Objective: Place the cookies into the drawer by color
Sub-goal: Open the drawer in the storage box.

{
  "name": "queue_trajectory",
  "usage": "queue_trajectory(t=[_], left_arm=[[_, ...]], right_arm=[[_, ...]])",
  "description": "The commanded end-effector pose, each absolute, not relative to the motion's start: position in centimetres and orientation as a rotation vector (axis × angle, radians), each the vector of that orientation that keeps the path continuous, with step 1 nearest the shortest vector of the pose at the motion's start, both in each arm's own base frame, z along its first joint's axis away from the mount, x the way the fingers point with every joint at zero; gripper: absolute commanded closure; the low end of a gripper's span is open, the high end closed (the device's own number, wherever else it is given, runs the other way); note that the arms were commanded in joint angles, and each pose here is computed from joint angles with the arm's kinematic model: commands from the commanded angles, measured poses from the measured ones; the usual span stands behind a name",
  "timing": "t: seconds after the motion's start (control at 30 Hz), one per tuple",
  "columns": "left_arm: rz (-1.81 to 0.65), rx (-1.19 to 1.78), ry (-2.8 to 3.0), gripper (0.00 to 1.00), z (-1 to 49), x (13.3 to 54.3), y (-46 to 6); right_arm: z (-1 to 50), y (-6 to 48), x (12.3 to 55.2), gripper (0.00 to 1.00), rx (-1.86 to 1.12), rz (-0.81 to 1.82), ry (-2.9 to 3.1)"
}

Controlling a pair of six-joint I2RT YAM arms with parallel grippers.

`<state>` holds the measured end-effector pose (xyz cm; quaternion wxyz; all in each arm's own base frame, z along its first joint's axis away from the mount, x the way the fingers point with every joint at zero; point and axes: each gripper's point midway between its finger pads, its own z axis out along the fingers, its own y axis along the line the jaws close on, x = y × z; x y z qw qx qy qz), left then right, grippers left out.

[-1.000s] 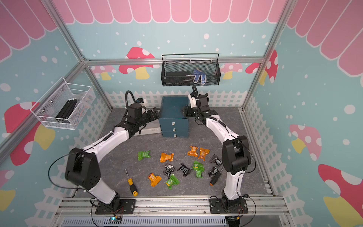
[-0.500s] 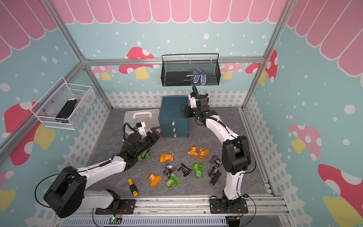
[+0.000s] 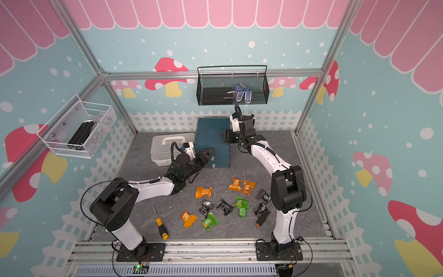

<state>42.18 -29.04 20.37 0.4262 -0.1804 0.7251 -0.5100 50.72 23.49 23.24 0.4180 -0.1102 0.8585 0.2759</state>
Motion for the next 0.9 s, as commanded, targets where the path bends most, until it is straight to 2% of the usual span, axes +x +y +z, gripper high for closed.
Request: queue_trajectory(t=[0.0,0.03,0.13,0.33,0.6,0.87], left_arm=[[-1.258,-0.431,1.762,0.54,21.7,43.3,-29.2],[-1.265,-0.429,1.759,0.6,21.7,43.4,-29.4],[-1.248,-0.425,1.77,0.65,21.3,44.0,-29.6],[-1.21,-0.412,1.776,1.0,21.2,45.4,-29.1],[-1.104,-0.378,1.824,1.0,20.3,45.5,-28.1],[-1.175,-0.346,1.87,1.0,20.7,40.8,-27.9]], right_arm=[[16.4,24.4,48.2,0.35,-0.317,0.689,2.362],[16.4,24.4,48.3,0.35,-0.319,0.689,2.362],[15.8,24.5,48.6,0.36,-0.323,0.683,2.371],[14.9,24.5,49.0,0.36,-0.321,0.67,2.39],[14.1,23.9,49.2,0.36,-0.283,0.625,2.438],[15.6,23.1,48.7,0.35,-0.251,0.595,2.409]])
